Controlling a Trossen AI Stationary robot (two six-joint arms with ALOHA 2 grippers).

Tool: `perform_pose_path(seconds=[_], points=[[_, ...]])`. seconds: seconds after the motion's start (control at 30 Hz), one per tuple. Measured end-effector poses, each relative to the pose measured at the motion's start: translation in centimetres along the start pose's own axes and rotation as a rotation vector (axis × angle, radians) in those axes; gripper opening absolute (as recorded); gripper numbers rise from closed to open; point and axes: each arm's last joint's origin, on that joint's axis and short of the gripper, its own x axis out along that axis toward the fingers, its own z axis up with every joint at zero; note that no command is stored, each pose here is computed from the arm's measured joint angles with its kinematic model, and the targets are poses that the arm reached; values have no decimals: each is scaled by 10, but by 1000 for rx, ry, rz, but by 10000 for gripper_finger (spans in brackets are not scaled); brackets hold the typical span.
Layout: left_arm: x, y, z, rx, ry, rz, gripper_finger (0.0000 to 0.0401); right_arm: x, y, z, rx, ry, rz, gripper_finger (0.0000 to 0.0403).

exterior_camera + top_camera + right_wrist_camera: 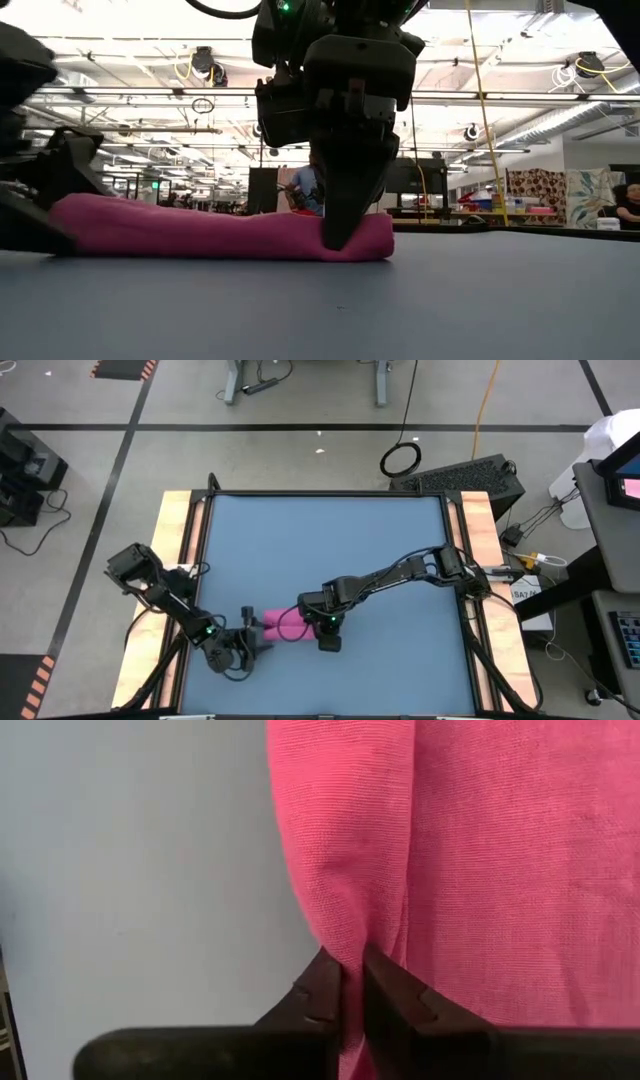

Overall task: Roll towel
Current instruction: Roll the light red towel

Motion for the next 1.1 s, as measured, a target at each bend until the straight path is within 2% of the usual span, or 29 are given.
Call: perform_pose_path(seconds=[0.1,0.23,0.37,0.6,1.1], points=[[-7,-7,-1,21,-22,-30,284,0,0,0,-1,0,0,20],[-15,-13,0,83,-80,33,319,0,0,0,-4,-2,1,20],[-18,-20,6,182,-110,41,327,0,0,1,-6,-8,2,20],[-7,-19,2,230,-68,45,285,0,0,1,-3,-13,3,20],[10,-6,-9,86,76,38,180,2,7,-1,-15,-15,-17,20]])
